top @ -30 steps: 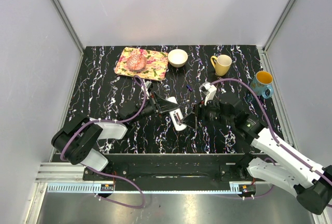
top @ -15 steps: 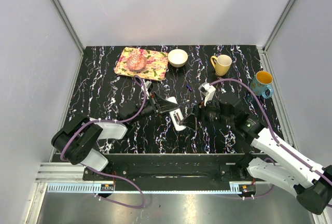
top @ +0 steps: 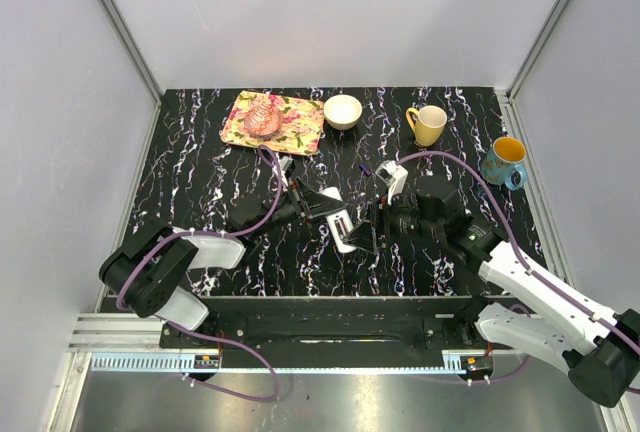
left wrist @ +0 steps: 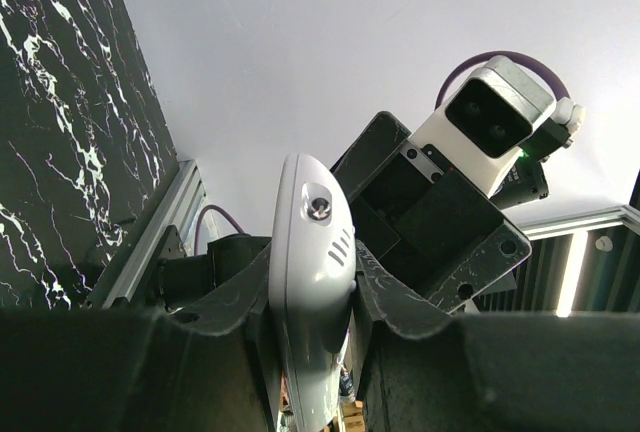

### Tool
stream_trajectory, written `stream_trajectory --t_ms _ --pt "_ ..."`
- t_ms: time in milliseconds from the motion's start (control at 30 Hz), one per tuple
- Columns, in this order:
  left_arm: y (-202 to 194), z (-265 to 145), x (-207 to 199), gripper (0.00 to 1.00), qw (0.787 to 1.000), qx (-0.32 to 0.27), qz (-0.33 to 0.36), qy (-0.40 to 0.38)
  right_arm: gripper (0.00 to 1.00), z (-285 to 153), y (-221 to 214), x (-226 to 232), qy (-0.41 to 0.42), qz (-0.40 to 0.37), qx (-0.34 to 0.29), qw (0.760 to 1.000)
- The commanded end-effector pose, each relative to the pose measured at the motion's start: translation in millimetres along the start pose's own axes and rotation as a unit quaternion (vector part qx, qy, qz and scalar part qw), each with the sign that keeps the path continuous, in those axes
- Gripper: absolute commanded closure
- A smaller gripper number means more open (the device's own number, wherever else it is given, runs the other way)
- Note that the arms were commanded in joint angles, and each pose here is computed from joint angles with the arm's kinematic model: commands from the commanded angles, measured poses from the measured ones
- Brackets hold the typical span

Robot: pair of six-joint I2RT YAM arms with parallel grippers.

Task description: Load the batteries into the remote control

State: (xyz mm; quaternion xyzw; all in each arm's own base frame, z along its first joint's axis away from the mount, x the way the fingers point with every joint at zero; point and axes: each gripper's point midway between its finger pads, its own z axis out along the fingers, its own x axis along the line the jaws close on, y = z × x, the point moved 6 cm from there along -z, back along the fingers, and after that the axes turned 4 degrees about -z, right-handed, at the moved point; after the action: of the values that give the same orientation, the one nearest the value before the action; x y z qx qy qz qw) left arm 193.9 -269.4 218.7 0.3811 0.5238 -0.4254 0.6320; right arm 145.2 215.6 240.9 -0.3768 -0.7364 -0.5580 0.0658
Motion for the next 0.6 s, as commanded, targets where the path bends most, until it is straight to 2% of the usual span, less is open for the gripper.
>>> stream_trajectory --t_ms 0,567 --pt "-14.4 -10.4 -74.9 1.00 0.973 0.025 0.122 -0.192 0.31 1.8 14.5 2.9 0.007 -0.018 -0.023 1.000" --pt "-18.8 -11.2 -78.1 1.00 0.970 0.038 0.134 -0.197 0.33 11.1 14.8 -1.1 0.003 -0.001 -0.013 1.000"
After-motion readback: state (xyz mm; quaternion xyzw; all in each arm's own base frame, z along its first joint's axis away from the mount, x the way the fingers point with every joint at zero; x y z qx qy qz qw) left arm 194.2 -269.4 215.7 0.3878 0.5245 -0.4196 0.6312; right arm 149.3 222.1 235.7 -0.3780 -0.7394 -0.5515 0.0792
